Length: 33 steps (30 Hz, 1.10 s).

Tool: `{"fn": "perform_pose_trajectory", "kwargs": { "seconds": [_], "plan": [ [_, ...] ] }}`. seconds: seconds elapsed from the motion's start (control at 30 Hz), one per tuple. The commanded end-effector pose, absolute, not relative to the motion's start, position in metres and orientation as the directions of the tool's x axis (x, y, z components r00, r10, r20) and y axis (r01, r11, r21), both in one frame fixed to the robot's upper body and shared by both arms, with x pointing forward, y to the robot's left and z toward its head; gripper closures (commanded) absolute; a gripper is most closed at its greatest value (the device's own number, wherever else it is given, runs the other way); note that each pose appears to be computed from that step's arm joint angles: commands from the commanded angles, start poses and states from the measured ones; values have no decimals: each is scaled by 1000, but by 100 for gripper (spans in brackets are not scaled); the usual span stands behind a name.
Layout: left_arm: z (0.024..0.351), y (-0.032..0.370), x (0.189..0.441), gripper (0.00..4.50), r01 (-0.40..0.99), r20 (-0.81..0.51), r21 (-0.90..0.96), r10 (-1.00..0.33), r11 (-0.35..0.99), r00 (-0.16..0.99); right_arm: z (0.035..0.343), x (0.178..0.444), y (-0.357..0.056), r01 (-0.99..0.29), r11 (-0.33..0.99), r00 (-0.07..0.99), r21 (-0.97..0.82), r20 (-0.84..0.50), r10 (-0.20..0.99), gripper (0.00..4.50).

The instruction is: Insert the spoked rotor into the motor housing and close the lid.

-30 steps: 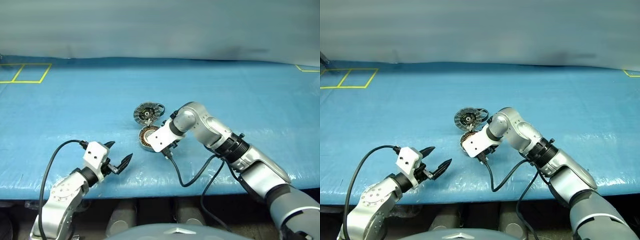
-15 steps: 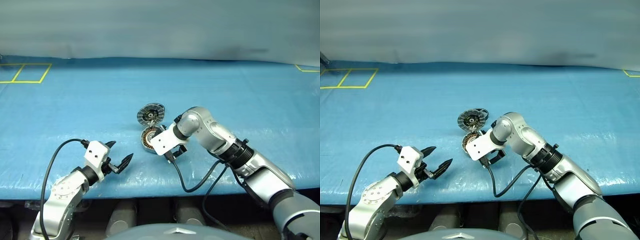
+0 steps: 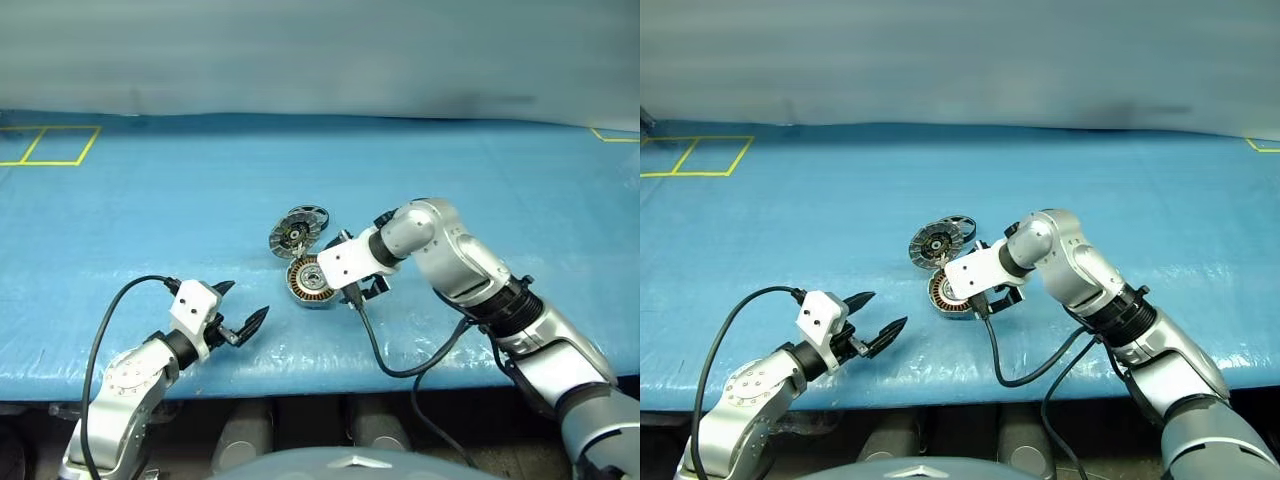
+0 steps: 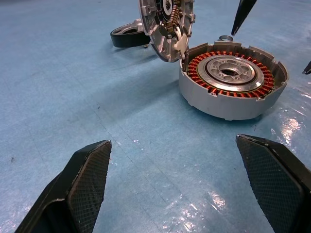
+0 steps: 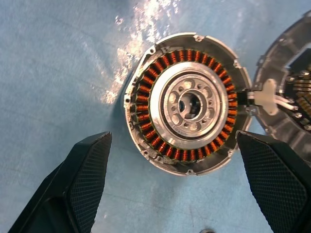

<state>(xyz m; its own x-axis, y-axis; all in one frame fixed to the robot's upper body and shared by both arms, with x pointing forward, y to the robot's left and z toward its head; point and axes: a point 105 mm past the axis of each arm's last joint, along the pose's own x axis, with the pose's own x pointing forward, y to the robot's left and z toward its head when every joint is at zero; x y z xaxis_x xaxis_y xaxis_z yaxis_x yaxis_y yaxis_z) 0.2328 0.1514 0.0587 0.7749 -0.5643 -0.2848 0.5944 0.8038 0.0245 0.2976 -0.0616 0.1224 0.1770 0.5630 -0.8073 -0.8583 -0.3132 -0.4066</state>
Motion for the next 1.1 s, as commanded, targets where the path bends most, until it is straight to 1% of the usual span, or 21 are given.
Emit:
{"fn": "perform_pose_trajectory", "kwargs": {
  "seconds": [0.03,0.13,0.2,0.23,0.27,0.3,0.33,0.4,0.43,0.53,0.6,0.67,0.73,0.83,0.93,1.1],
  "plan": [
    [65,150,233,0,605,-272,37,-575,795,772,137,299,-71,-879,-148,266,-453,-724,636,18],
    [65,150,232,0,605,-272,36,-575,795,772,136,300,-84,-894,44,360,-445,-658,662,18],
    [66,150,231,0,606,-272,35,-576,795,771,131,293,-94,-898,164,406,-409,-621,671,18],
    [66,150,230,0,606,-272,35,-576,794,771,128,289,-99,-893,226,432,-389,-602,671,18],
    [66,150,230,0,610,-269,36,-580,792,769,126,287,-105,-872,326,487,-367,-567,664,18],
    [67,150,229,0,612,-267,36,-583,790,768,124,286,-110,-851,392,525,-349,-546,653,18],
    [67,149,229,0,617,-264,33,-588,787,764,123,286,-114,-806,499,589,-317,-503,632,18],
    [68,148,228,0,622,-261,30,-594,783,761,123,286,-119,-735,626,666,-263,-454,592,18],
    [69,147,229,0,626,-257,30,-599,779,758,125,287,-119,-669,714,726,-209,-391,566,18],
    [71,144,230,0,635,-247,33,-609,772,753,125,289,-120,-510,858,833,-65,-289,473,18],
    [72,142,231,0,644,-238,40,-619,764,748,114,292,-117,-414,910,879,-25,-271,392,18],
    [73,142,233,0,647,-233,65,-619,760,750,104,296,-114,-358,934,899,-11,-274,342,18],
    [76,141,237,0,643,-214,85,-616,761,758,93,301,-107,-344,939,903,-27,-284,323,18],
    [79,140,239,0,641,-186,108,-618,760,764,84,309,-102,-323,946,913,-15,-266,308,18],
    [79,138,241,0,639,-163,114,-620,761,768,72,320,-106,-267,963,933,-31,-257,251,18],
    [79,134,243,0,620,-109,117,-611,776,784,64,333,-111,-206,978,953,-14,-231,197,18]
  ]
}}
